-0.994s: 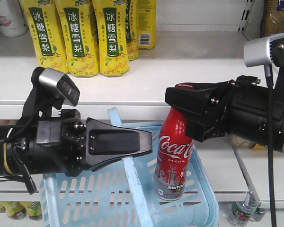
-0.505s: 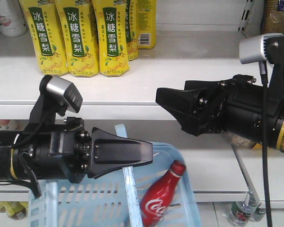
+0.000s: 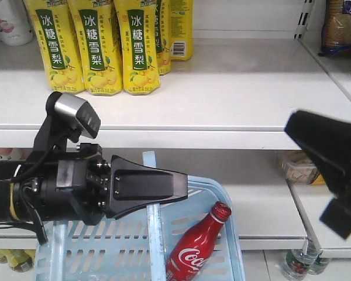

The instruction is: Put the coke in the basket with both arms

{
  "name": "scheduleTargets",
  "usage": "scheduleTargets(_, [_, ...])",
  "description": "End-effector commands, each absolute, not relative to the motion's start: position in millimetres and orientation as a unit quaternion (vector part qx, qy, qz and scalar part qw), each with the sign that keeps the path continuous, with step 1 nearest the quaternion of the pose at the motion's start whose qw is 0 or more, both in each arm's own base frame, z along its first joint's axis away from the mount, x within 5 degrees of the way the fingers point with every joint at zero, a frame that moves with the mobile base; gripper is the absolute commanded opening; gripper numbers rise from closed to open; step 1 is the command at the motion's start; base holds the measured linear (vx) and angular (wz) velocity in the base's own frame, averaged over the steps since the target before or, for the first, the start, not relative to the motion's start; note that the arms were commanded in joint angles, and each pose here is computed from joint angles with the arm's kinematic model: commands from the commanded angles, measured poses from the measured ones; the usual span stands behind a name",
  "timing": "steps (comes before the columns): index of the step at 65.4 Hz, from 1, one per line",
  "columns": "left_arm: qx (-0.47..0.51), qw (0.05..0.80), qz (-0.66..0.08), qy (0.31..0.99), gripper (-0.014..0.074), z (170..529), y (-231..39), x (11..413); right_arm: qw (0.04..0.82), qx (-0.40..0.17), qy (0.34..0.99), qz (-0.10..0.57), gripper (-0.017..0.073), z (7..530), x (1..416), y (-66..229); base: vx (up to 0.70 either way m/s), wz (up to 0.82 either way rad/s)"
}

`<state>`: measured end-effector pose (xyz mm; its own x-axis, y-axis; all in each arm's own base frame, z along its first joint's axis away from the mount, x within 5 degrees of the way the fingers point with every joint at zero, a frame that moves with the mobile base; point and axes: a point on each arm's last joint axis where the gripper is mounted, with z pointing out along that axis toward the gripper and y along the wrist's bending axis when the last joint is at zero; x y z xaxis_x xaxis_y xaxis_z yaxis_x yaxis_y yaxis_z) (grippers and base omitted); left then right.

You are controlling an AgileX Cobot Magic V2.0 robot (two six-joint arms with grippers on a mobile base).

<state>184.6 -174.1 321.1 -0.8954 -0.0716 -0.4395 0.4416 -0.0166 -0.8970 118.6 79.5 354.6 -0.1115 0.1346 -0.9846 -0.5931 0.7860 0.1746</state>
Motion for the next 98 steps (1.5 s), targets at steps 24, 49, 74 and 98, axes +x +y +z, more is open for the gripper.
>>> scheduleTargets(24, [0.181,0.166,-0.783,0.571,-0.0006,359,-169,166,0.663,-0.072,0.731,0.143,-0.0006,244,88,28,0.00,0.00])
scheduleTargets(49, [0.181,0.166,-0.783,0.571,-0.0006,359,-169,166,0.659,-0.075,0.734,0.144,-0.0006,242,88,29,0.00,0.00])
scheduleTargets(74, [0.174,0.172,-0.779,0.578,-0.0006,357,-170,169,0.659,-0.076,0.734,0.144,-0.0006,242,88,29,0.00,0.00])
scheduleTargets(98, [0.189,0.347,-0.669,0.630,-0.0006,334,-164,179,0.659,-0.076,0.734,0.143,-0.0006,242,88,29,0.00,0.00])
